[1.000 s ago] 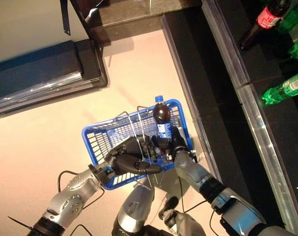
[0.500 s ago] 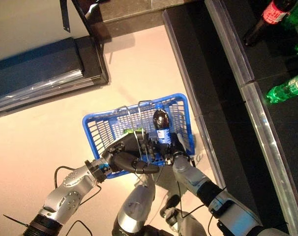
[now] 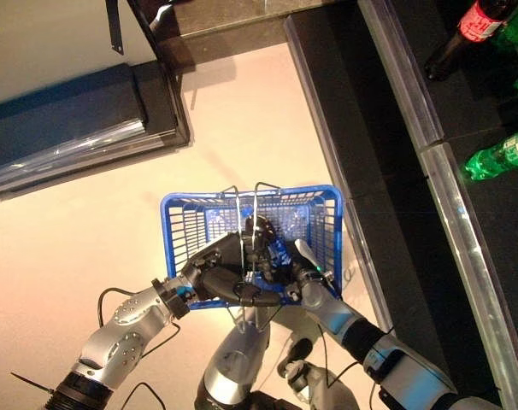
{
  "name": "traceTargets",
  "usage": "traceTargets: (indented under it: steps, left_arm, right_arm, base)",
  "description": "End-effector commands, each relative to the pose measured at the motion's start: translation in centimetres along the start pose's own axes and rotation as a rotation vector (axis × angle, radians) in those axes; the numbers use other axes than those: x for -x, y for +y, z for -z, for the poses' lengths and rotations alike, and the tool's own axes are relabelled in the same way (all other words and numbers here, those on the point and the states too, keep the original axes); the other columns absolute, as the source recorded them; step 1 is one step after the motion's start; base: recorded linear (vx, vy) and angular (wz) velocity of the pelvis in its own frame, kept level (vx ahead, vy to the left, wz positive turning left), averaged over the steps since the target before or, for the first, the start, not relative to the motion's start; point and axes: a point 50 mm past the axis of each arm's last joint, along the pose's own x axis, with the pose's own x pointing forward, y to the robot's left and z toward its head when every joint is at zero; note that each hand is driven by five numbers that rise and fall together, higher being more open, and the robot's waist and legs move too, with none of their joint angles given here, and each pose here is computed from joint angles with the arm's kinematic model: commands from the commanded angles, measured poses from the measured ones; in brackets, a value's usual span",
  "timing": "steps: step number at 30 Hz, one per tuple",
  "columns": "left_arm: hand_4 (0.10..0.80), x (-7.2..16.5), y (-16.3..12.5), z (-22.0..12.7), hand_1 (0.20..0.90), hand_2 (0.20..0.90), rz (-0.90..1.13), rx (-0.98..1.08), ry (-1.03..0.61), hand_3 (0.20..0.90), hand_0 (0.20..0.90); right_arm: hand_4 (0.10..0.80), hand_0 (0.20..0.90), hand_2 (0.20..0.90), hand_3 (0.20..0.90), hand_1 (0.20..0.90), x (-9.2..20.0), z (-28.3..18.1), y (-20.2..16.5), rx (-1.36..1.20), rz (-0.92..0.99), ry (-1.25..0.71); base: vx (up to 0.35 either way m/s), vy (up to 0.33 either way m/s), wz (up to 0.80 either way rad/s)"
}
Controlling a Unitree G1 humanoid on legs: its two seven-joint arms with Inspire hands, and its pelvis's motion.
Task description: Pick up the drink and place into the basket.
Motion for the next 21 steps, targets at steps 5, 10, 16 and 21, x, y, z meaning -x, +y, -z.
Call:
traceTargets:
  steps: [5,10,16,21]
  left_arm:
    - [0.100,-1.9,-12.1,-11.0,0.300,0.300,0.756,-0.283,-0.618,0.200,0.300]
    - [0.100,-2.4,-12.7,-11.2,0.300,0.300,0.766,-0.271,-0.612,0.200,0.300]
    - [0.100,-2.7,-12.9,-11.4,0.300,0.300,0.770,-0.261,-0.609,0.200,0.300]
    - [0.100,-2.9,-13.0,-11.6,0.300,0.300,0.761,-0.259,-0.622,0.200,0.300]
  right_arm:
    - [0.100,0.300,0.300,0.200,0.300,-0.6,-2.4,1.2,0.125,-0.088,-0.010]
    - [0.100,0.300,0.300,0.200,0.300,-1.6,-0.1,-0.3,0.104,-0.074,0.206]
    - [0.100,0.300,0.300,0.200,0.300,-2.1,0.2,-1.8,0.029,-0.016,0.293]
    - [0.100,0.300,0.300,0.200,0.300,-2.3,0.6,-2.5,-0.076,0.037,0.331]
  base:
    - [0.015,-0.010,0.02]
    - [0.018,-0.002,0.03]
    - [0.013,-0.002,0.01]
    - [0.000,0.000,0.00]
